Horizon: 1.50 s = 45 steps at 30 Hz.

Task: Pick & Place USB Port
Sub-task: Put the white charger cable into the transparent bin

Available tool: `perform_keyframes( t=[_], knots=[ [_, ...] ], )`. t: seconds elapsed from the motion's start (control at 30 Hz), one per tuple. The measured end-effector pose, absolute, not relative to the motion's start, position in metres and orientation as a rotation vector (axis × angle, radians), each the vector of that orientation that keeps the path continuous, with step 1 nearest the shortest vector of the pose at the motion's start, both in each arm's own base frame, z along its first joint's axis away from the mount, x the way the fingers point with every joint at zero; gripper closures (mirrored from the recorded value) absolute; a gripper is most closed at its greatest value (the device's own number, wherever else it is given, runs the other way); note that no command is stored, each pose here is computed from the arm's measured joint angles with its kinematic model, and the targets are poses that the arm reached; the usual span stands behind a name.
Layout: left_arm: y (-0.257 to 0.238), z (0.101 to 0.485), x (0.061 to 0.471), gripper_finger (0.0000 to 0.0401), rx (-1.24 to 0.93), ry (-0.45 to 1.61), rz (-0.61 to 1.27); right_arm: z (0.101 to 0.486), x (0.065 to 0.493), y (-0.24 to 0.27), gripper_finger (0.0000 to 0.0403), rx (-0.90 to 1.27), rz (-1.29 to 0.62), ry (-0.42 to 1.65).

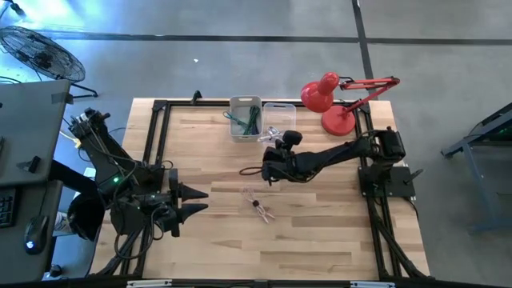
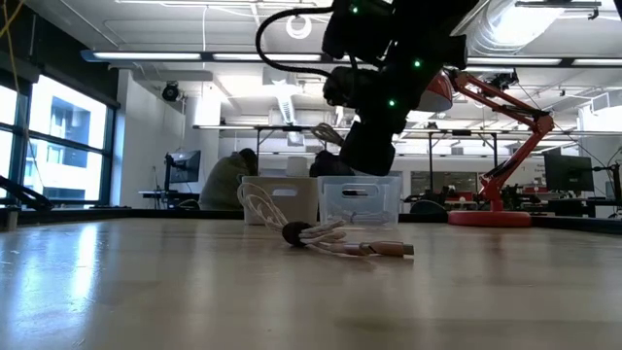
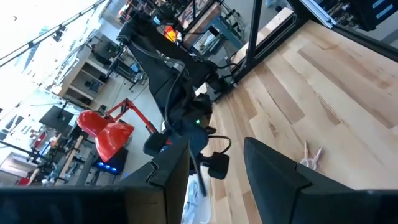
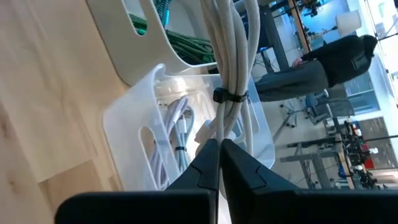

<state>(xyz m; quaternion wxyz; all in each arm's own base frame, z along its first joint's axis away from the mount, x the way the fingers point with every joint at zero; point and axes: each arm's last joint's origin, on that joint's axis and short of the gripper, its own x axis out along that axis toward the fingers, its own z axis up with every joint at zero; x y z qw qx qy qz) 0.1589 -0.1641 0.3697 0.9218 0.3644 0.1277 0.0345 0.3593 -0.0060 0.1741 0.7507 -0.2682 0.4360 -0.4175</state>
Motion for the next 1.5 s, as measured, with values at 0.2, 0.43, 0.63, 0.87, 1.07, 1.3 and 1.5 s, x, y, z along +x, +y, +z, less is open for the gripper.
perform_keyframes(
  t=[0.2, 0.43, 0.63, 0.87, 1.07, 1.3, 1.5],
  knots=[
    [-0.164, 0.37, 0.159, 0.0252, 0.733, 0.261, 0.073, 0.173, 0.359, -0.019, 0.0403, -0.52, -0.919, 0.963],
    [-0.164, 0.37, 0.159, 0.0252, 0.732, 0.26, 0.074, 0.173, 0.359, -0.025, 0.0403, -0.483, -0.926, 0.961],
    [-0.164, 0.37, 0.159, 0.0252, 0.732, 0.26, 0.073, 0.172, 0.359, -0.031, 0.0403, -0.451, -0.942, 0.958],
    [-0.164, 0.37, 0.159, 0.0252, 0.732, 0.26, 0.072, 0.172, 0.358, -0.043, 0.0403, -0.404, -0.943, 0.972],
    [-0.164, 0.37, 0.159, 0.0252, 0.732, 0.26, 0.071, 0.17, 0.357, -0.054, 0.0402, -0.311, -0.927, 0.983],
    [-0.165, 0.369, 0.159, 0.0252, 0.727, 0.261, 0.058, 0.167, 0.354, -0.068, 0.0402, -0.208, -0.905, 1.007],
    [-0.165, 0.369, 0.159, 0.0252, 0.728, 0.262, 0.053, 0.168, 0.355, -0.066, 0.0387, -0.208, -0.896, 0.995]
  ],
)
